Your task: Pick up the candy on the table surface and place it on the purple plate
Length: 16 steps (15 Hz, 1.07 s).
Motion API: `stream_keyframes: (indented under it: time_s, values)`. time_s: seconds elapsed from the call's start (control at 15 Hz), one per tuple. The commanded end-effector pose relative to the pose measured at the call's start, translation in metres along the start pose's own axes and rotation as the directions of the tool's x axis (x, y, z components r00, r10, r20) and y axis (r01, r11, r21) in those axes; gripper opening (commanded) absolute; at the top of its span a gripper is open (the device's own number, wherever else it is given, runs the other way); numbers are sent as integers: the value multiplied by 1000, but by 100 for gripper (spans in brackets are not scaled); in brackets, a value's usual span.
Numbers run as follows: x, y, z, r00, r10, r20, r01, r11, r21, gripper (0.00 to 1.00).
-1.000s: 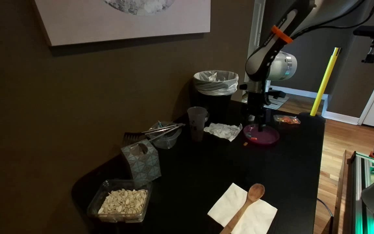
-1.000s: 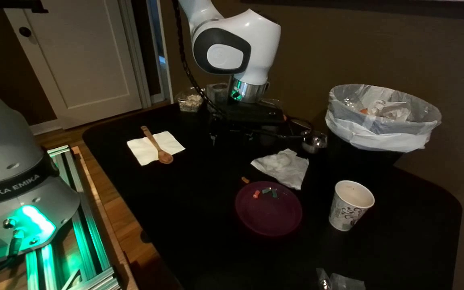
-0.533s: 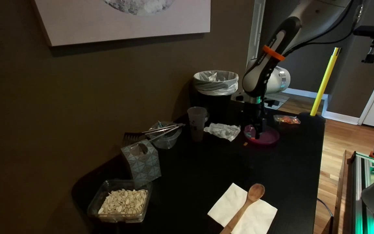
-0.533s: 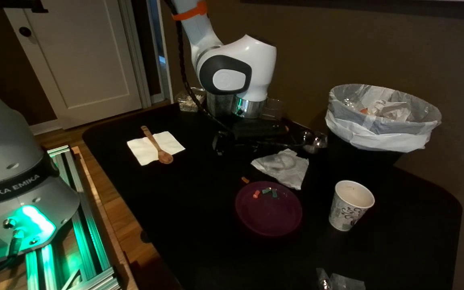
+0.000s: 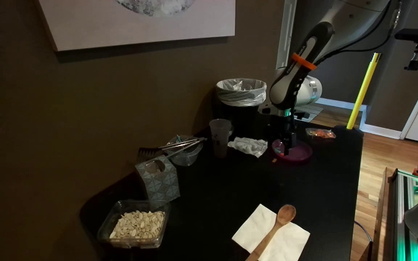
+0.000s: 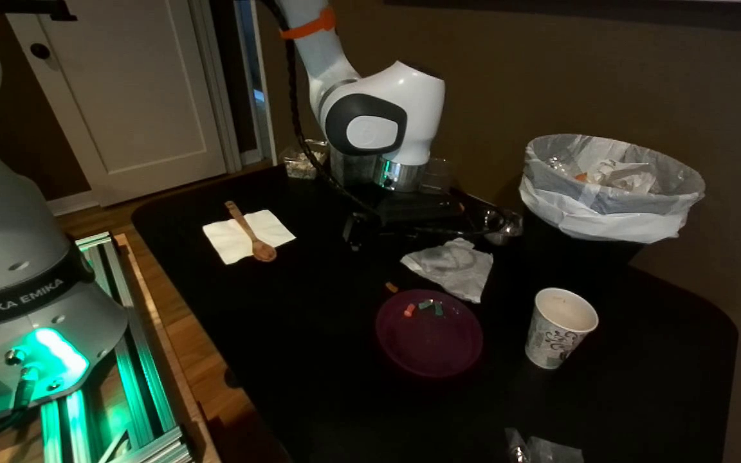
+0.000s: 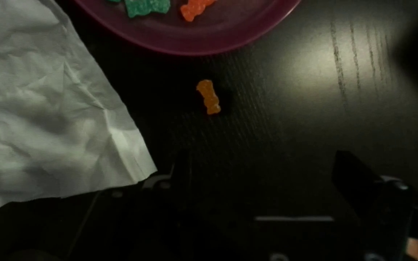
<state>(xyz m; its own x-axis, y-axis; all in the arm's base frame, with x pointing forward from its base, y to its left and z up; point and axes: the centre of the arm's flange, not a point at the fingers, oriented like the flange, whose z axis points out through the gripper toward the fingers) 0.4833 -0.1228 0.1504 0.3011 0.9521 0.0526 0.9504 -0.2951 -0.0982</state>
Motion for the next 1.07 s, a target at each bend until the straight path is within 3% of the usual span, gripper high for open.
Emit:
stream_keyframes:
  time_s: [0.0, 0.2, 0.33, 0.4, 0.53, 0.6, 0.67, 0.8, 1.0]
  values:
    - [-8, 21, 16, 999, -41, 12, 41, 999, -5, 100]
    - [-15, 31, 24, 999, -38, 21, 38, 999, 0, 100]
    - [-21, 40, 33, 1000, -21, 12, 21, 1000, 5, 91]
    - [-26, 42, 37, 1000, -12, 4, 12, 1000, 11, 81]
    - [-36, 44, 43, 1000, 3, -11, -3, 1000, 23, 82]
    - [-40, 44, 47, 1000, 10, -19, -9, 1000, 27, 73]
    - [-43, 44, 51, 1000, 13, -25, -12, 999, 30, 75]
    - [-46, 40, 58, 999, 13, -40, -12, 999, 39, 69]
    - [-47, 35, 67, 998, 4, -58, -1, 999, 54, 71]
